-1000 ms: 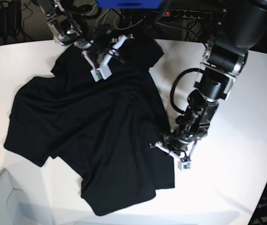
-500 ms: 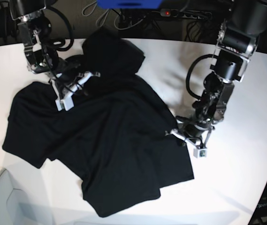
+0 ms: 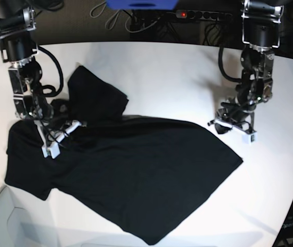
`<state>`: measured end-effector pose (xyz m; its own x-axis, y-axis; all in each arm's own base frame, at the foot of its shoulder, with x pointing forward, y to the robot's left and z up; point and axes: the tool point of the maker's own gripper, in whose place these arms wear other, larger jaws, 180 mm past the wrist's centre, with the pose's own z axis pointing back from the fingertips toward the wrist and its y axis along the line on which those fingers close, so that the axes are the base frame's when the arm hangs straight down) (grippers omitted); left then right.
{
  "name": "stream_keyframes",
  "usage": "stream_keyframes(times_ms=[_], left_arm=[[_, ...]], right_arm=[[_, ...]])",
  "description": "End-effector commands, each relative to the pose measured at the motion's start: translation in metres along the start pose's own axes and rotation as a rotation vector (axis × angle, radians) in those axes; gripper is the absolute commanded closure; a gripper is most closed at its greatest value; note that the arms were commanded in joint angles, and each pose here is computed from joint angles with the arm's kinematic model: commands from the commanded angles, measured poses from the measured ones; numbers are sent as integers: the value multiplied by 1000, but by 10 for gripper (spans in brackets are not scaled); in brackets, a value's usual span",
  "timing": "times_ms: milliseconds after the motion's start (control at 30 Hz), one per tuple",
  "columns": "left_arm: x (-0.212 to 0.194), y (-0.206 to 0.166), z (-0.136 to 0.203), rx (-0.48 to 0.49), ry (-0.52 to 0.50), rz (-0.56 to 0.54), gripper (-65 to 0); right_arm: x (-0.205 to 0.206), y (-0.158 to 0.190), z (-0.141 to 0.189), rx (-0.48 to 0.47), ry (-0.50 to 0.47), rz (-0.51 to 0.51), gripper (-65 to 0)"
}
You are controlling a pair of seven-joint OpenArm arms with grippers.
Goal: Layout the t-shirt on the table in an organized manner, then fold the t-shirt properly
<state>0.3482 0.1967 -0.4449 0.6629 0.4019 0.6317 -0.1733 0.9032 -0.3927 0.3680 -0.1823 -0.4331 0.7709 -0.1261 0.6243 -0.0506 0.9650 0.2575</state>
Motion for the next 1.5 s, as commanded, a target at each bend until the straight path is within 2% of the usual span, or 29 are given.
stream_keyframes(times_ms=[0,167,233,333,533,600,700,833,867,967,1200,1267,1333,1467], left_arm=[[-27,23,9,88,117,-4,-1],[-38,-11,33,11,145,-9,-1],[-32,-24,44,-19,114,-11,-1],[-5,-32,65,-35,9,-3,-1],[59,6,92,46,-176,55,-5],[77,18,96,76,-219,72,-6],[91,39,89,110,-230,109,-54],[105,63,71,147,-213,159,-243],[111,68,67,154,-213,169,-272],[127,78,56,167,-208,200,-285],[152,78,16,150,-154,329,-288],[158,69,5,165,-141,279,-288],[167,60,-4,199,-163,177,-288],[156,36,-26,212,-189,8,-289]], right_arm=[[5,-12,1,-55,20,12,0],[18,14,-5,-1,-7,7,0],[20,25,-6,37,-13,23,0],[21,43,3,85,-46,53,0],[25,76,35,154,-129,128,0],[22,80,45,163,-140,149,-30],[9,89,55,184,-138,160,-114],[-11,86,77,178,-146,126,-244],[-14,86,84,177,-156,111,-270],[-27,87,101,173,-170,71,-308],[-64,88,122,166,-123,35,-312],[-72,89,125,167,-109,31,-311],[-75,92,127,172,-104,29,-310],[-80,96,131,179,-102,15,-310]])
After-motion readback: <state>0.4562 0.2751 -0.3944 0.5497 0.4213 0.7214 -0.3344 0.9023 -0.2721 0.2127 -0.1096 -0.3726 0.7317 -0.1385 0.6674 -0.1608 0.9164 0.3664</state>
